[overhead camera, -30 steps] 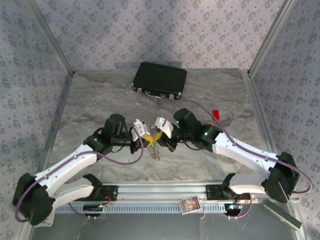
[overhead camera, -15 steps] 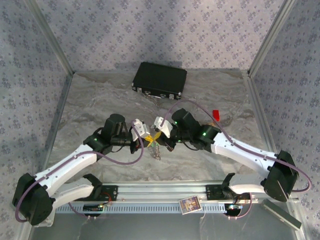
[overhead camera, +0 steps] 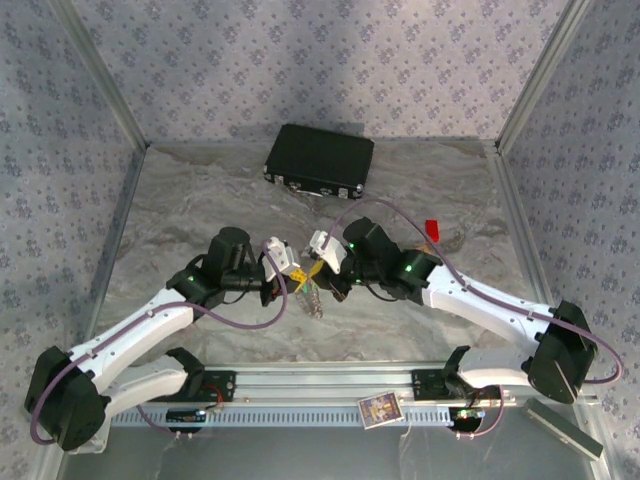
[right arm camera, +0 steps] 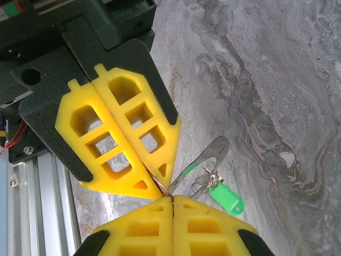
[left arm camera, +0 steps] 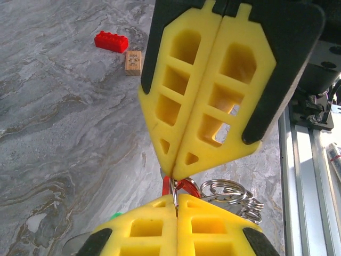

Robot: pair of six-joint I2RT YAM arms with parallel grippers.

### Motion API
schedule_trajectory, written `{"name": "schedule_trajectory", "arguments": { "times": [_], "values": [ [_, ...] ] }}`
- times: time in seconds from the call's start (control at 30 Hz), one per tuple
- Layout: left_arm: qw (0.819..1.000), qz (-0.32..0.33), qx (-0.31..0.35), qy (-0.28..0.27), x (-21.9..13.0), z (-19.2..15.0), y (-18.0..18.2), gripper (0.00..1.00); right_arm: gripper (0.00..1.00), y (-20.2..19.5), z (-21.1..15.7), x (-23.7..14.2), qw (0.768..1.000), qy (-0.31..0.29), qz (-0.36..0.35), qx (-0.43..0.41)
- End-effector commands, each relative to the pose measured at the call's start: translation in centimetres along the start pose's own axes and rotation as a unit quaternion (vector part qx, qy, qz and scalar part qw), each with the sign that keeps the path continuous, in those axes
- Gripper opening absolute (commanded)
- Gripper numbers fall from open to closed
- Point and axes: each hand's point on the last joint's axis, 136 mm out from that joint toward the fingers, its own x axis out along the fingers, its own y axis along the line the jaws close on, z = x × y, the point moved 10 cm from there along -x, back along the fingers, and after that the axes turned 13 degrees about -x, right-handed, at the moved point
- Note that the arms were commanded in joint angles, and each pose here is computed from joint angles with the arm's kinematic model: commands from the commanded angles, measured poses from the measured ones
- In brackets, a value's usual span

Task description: Put the keys on the keyring

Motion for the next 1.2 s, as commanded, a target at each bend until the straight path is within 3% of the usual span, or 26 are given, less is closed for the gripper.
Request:
{"name": "schedule_trajectory", "arguments": {
  "times": [0.0,0.27,0.47,0.6,0.83,0.97,1.17],
  "values": [
    [0.999,-0.022,0.013,-0.028,-0.6,1.5,-0.9,0.00,0.00,-1.1,1.0,-0.7,0.999,-0.014,-0.049,0.018],
    [0.998,0.004,0.016,-0.053,-1.0,1.4,-0.9,0.00,0.01,-1.2,0.0,-0.3,0.999,-0.016,-0.037,0.034],
    [0.997,0.012,0.026,-0.071,-0.8,1.2,-1.1,0.00,0.31,-1.5,0.0,-0.4,0.999,-0.025,-0.002,0.032],
    [0.995,0.019,0.063,-0.080,-0.2,0.7,-1.5,0.00,0.42,-1.6,0.1,-1.6,0.999,-0.048,0.019,0.010],
    [0.990,0.006,0.100,-0.100,0.4,0.2,-1.7,0.00,0.44,-0.1,-1.5,-3.5,0.991,-0.070,0.020,-0.109],
    [0.987,-0.015,0.126,-0.095,0.4,-0.2,-2.0,0.00,0.39,0.8,-3.2,-3.8,0.982,-0.086,0.017,-0.164],
    [0.985,-0.033,0.141,-0.096,0.3,-0.1,-2.4,0.00,0.33,1.1,-4.5,-2.7,0.984,-0.070,0.041,-0.161]
  ]
}}
